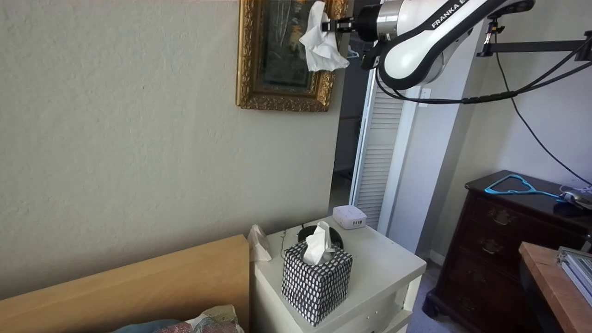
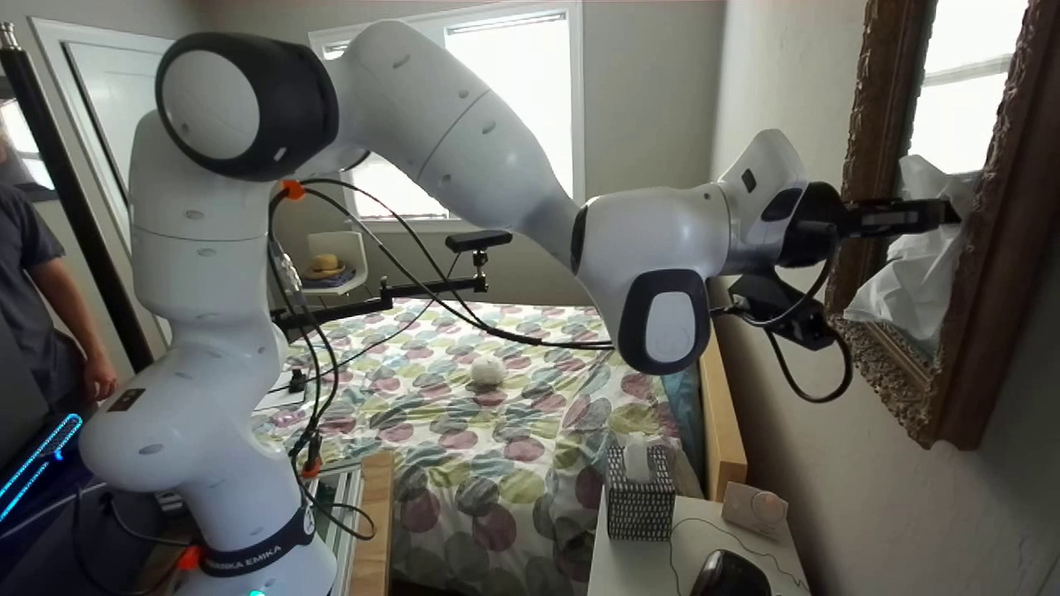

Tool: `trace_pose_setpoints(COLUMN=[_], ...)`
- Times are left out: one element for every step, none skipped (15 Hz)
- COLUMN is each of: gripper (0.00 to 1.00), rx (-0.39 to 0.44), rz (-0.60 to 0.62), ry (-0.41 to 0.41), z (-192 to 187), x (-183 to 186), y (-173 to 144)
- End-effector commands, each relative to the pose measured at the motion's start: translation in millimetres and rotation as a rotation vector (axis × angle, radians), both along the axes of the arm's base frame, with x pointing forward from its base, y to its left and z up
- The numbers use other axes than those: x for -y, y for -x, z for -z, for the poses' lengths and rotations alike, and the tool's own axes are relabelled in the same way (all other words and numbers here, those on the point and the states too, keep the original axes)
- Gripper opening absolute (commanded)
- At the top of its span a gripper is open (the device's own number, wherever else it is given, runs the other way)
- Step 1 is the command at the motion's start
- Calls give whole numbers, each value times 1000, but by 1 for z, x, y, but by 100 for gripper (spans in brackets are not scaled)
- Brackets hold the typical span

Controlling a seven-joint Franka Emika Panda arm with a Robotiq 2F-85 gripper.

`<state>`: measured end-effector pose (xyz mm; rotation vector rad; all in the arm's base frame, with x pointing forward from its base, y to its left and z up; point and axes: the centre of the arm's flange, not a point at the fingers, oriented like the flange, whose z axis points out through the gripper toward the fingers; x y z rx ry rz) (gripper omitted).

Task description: Use the white napkin to wipe the picture frame.

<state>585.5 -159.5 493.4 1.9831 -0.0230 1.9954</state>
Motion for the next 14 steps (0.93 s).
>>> trace_pose_setpoints(gripper=[0, 0, 0, 0, 0, 0, 0, 0, 0, 0, 0, 0, 0, 0], rx=[-57, -70, -82, -97, -111, -126, -144, -171, -220, -251, -296, -353, -415, -460], rz=[-12, -11, -10, -8, -6, -5, -4, -3, -9, -4, -5, -11, -19, -16], ry=[-56, -70, -83, -92, -107, -120, -136, -153, -174, -189, -207, -229, -245, -252], z=[23, 30, 36, 42, 49, 55, 62, 69, 78, 86, 95, 103, 110, 116], x=[-4, -5, -5, -5, -6, -6, -6, -6, -7, -9, -10, -12, -14, -15], y=[8, 9, 10, 10, 10, 11, 10, 11, 11, 11, 12, 13, 14, 14])
